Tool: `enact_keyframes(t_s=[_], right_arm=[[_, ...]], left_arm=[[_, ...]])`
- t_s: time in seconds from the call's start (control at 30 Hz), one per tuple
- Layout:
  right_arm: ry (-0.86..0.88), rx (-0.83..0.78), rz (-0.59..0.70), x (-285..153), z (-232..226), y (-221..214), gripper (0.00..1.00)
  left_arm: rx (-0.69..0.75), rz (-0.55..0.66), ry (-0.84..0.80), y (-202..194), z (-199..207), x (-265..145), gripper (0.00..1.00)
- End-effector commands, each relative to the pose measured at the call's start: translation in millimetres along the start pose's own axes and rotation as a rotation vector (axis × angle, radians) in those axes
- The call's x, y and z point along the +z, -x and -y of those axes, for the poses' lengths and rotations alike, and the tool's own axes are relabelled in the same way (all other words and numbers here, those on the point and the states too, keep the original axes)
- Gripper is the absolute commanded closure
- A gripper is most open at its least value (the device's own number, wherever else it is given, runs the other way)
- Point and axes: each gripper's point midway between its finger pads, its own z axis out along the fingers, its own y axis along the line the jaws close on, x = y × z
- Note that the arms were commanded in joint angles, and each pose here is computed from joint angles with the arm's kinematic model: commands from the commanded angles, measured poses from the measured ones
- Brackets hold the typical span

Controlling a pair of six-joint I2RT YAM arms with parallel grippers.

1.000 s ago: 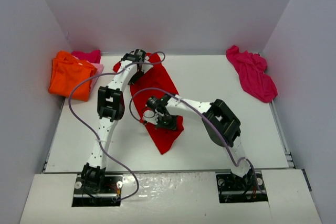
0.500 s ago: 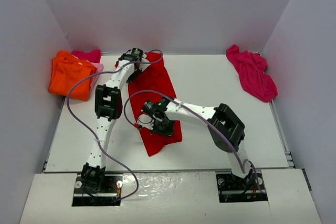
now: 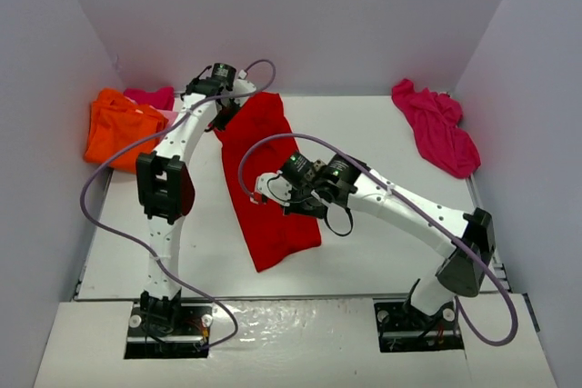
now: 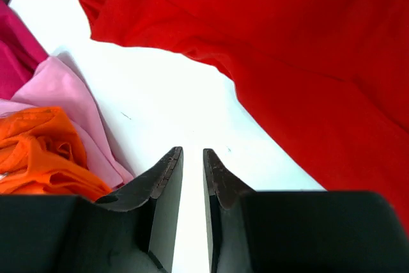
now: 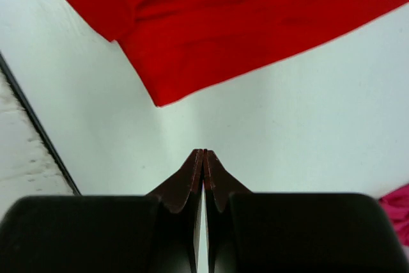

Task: Fold and stack the t-shirts
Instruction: Rotate the tshirt 90 degrees

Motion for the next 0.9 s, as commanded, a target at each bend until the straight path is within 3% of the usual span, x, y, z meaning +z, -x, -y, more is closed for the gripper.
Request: enact_keyframes(t_s=[0.0, 0.2, 0.37, 0.63, 0.87], right_arm=[[-0.131, 0.019, -0.143, 19, 43, -39, 1.00], [-0.182, 0.145, -0.122, 16, 87, -63, 1.00], [-0.141, 0.166, -0.061, 28, 86, -60, 1.00], [0.092, 0.138, -0.050, 80, 51, -46, 1.00], [0.216, 0.091, -0.139, 120, 21, -55, 1.00]], left_arm=[[0.044, 0.039, -0.120, 8, 54, -33, 0.84], [0.180, -0.019, -0.205, -5, 126, -26, 0.87], [0.217, -0.064, -0.265, -19, 164, -18, 0.93], [0.232, -0.125, -0.292, -46, 173, -19, 0.94], [0.247, -0.188, -0.318, -64, 179, -14, 0.94]])
